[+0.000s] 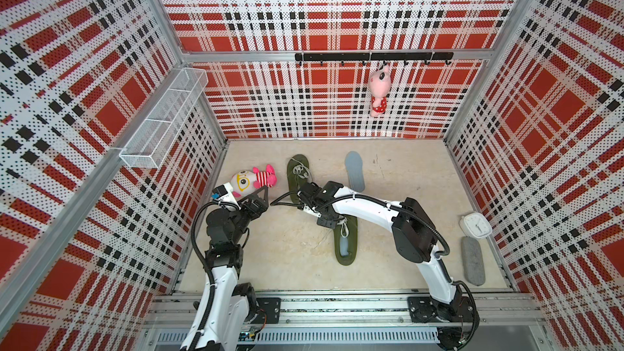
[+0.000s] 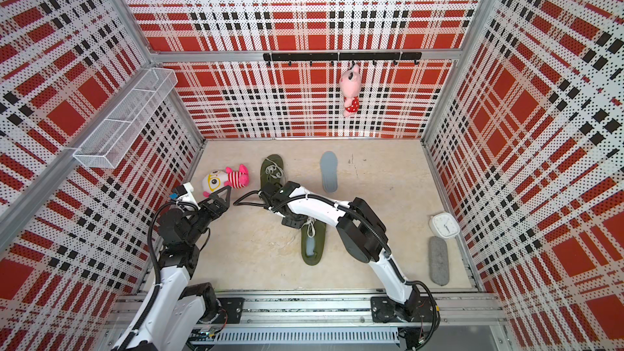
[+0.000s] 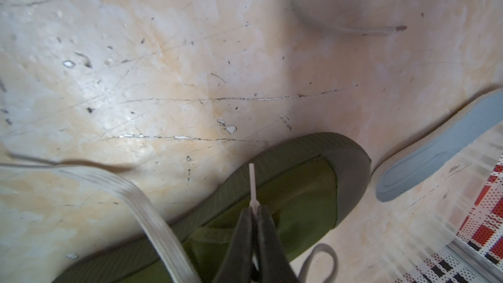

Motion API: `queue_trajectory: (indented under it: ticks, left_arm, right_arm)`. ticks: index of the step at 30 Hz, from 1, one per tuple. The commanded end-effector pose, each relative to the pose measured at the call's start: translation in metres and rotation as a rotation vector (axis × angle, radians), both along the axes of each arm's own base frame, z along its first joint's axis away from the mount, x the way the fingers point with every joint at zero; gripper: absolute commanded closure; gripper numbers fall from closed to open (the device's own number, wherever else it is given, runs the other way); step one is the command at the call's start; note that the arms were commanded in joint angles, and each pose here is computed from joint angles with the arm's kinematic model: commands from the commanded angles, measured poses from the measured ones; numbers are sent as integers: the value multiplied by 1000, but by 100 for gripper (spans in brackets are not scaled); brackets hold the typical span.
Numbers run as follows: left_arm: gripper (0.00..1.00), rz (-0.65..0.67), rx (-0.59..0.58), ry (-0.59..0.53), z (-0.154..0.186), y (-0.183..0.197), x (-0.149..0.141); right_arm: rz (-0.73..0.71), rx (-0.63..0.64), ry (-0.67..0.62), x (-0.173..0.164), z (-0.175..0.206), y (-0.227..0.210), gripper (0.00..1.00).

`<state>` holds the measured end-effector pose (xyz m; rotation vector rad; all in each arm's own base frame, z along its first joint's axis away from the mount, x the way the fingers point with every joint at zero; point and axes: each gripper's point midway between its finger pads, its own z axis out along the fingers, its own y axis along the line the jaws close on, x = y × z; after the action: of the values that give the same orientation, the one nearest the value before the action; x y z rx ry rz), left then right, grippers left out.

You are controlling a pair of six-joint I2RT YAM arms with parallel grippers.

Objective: Remove the insole from the shoe
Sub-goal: Untie the shoelace on the shoe.

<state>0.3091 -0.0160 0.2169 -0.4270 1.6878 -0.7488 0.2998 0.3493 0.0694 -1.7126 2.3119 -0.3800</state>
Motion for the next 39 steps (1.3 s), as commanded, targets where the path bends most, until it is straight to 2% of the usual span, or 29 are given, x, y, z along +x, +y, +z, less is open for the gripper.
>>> queue_trajectory:
  ticks: [1,5,11,16,23,28,34,39]
  left_arm:
    - [0,3,25,-32,13,2,0]
    - [0,4,27,-29,11,2,0]
    - [0,-3,28,-25,8,0,0]
    - [1,-29,23,-11,1,-8,1]
    - [1,-108,31,39,-20,-44,5]
    - [2,-145,33,68,-32,-64,6]
    - [2,-179,43,95,-43,-80,8]
    - [3,-197,57,113,-50,-89,10]
  right_arm:
    - [3,69,-30,1,24,11,100]
    - [-28,175,-93,7,55,18,100]
    - [-65,374,-105,3,91,29,100]
    - [-183,527,-146,14,123,22,100]
    - [-262,851,-180,13,180,20,100]
    - [-313,1003,-210,11,212,4,100]
    - [-371,1224,-184,12,246,-16,100]
    - [-371,1295,-209,11,268,-25,100]
